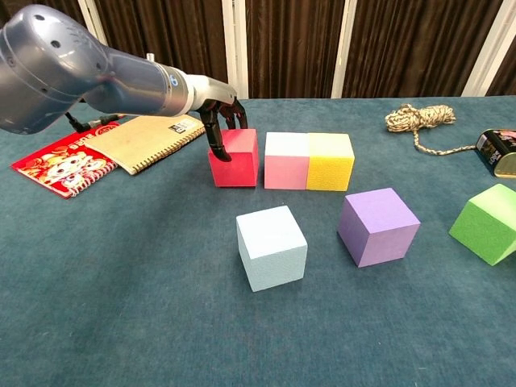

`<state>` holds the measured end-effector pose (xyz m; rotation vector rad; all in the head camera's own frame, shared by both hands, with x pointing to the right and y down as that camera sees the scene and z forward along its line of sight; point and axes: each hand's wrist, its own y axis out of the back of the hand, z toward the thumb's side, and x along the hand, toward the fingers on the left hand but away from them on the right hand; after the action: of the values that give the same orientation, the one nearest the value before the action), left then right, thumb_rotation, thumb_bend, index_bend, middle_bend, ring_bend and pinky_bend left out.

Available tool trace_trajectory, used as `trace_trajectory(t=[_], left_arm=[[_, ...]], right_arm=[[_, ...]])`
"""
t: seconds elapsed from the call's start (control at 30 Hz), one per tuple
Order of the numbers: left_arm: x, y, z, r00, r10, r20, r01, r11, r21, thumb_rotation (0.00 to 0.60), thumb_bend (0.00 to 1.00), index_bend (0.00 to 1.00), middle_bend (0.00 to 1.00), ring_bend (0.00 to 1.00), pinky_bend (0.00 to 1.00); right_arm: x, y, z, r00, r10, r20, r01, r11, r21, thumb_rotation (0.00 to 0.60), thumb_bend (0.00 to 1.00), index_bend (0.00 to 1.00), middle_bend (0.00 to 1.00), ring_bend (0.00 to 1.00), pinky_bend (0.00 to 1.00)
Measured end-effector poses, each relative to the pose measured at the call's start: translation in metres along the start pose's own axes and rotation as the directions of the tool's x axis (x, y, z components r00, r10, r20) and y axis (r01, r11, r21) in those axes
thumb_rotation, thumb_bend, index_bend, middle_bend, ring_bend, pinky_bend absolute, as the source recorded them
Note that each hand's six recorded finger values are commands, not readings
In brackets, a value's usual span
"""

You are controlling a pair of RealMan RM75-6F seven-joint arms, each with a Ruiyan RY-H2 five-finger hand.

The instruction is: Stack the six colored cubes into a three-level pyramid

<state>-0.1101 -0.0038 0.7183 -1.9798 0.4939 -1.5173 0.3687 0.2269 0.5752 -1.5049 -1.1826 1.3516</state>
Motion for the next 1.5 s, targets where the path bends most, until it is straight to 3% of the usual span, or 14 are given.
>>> trace_trajectory(t=[1.5], left_arm=[[0.008,-0.005,0.015,0.999,0.029,-0.017,-0.029,1.000,0.011,0.600,0.32,0.28,0.26,0.00,0.00]], right_arm=[[-0.002,0.001,-0.003,1.000,0.005,0.025,-0.004,1.000,-0.028,0.600,0.12,0.00,0.01,0.03,0.00]])
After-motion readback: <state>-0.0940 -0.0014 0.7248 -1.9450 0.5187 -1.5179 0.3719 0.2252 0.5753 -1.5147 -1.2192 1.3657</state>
